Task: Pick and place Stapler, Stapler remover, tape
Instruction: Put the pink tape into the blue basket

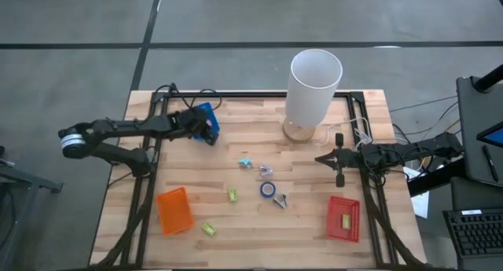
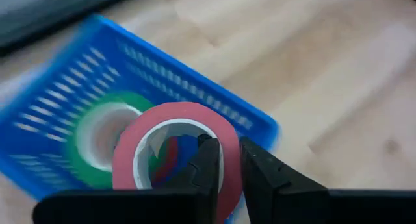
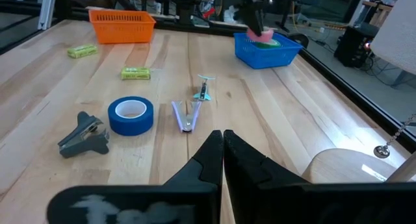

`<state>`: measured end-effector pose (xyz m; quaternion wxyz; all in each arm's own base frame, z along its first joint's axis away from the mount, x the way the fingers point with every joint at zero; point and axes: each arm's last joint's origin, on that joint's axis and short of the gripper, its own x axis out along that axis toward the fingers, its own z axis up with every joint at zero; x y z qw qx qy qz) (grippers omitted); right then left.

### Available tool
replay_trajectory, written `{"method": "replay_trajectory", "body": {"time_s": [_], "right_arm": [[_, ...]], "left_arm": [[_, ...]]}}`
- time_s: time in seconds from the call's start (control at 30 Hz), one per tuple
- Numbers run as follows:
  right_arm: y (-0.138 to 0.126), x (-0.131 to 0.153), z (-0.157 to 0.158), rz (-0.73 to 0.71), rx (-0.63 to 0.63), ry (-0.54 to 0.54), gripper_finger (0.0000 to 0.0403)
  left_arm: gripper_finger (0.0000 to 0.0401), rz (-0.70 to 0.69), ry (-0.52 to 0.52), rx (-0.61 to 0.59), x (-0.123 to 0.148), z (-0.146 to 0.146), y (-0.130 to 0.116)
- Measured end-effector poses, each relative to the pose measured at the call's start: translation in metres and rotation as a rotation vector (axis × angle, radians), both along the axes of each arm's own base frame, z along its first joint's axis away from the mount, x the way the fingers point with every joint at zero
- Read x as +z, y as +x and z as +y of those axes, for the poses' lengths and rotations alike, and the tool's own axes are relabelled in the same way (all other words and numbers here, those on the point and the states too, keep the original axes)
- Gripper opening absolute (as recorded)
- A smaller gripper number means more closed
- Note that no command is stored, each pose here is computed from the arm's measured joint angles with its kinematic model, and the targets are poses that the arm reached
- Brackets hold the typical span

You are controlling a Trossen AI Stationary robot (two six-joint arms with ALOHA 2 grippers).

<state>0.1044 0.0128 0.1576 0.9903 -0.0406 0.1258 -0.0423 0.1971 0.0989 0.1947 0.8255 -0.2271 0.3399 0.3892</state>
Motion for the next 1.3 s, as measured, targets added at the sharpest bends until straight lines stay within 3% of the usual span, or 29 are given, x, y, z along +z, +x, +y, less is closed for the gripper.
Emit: {"method": "replay_trajectory", "body": {"time_s": [0.3, 0.77, 1.3], "right_arm": [[0.000, 0.000, 0.000, 0.000, 0.000, 0.000, 0.0008], [0.000, 0.000, 0.000, 0.000, 0.000, 0.000, 0.0008], [0.000, 0.000, 0.000, 0.001, 0.000, 0.000, 0.0008]], "left_arm": [[0.0049, -0.011, -0.021, -0.001, -0.007, -0.001, -0.003], [0.0053, 0.010, 0.093, 0.067, -0.001, 0.007, -0.003], [0.0065, -0.007, 0.047, -0.006, -0.018, 0.007, 0.001]]}}
